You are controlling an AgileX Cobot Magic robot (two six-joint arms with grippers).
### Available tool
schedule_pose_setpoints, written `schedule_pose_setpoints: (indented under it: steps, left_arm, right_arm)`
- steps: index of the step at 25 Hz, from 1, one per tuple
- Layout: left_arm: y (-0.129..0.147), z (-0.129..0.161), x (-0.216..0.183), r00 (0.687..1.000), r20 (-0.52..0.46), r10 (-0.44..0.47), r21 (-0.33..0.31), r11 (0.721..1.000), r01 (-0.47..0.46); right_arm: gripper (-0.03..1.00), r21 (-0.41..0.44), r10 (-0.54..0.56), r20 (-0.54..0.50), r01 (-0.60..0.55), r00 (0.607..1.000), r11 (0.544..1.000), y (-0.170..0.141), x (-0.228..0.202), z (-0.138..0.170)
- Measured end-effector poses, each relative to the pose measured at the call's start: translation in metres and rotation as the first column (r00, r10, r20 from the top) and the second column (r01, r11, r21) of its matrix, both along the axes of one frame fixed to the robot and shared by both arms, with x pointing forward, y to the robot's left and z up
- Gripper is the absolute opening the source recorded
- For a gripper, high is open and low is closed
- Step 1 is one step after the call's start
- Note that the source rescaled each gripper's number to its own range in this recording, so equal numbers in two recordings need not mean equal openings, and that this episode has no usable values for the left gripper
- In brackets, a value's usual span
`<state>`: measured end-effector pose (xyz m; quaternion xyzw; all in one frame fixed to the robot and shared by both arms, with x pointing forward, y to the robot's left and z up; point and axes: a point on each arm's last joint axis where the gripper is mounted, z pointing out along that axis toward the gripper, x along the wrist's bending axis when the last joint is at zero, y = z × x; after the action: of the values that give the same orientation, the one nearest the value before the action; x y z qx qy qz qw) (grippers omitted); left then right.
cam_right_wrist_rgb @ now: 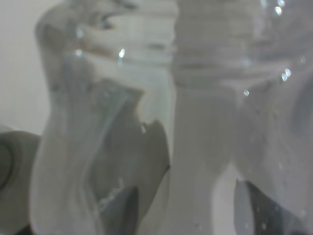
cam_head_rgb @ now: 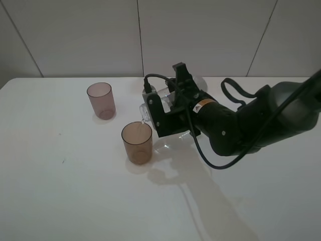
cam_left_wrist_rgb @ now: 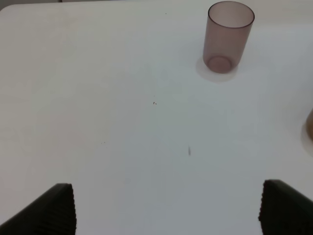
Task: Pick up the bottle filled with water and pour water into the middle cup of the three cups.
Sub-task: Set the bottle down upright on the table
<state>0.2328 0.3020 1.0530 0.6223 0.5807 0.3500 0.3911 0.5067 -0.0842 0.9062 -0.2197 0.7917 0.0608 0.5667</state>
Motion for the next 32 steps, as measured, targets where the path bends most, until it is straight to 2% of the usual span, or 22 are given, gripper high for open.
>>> schedule_pose_setpoints:
  steps: [20, 32]
  left_arm:
    - [0.0000, 0.0000, 0.0000, 1.000, 0.000, 0.000, 0.000, 1.000, 0.000]
    - [0.0000, 0.0000, 0.0000, 1.000, 0.000, 0.000, 0.000, 1.000, 0.000]
  right_arm:
    - [0.00, -0.012, 0.032, 0.026, -0.032, 0.999, 0.999, 0.0083, -0.0064, 0.0017]
    - [0.00, -0.025, 0.030, 0.085, -0.028, 0.996, 0.999, 0.0078, -0.0047, 0.0061]
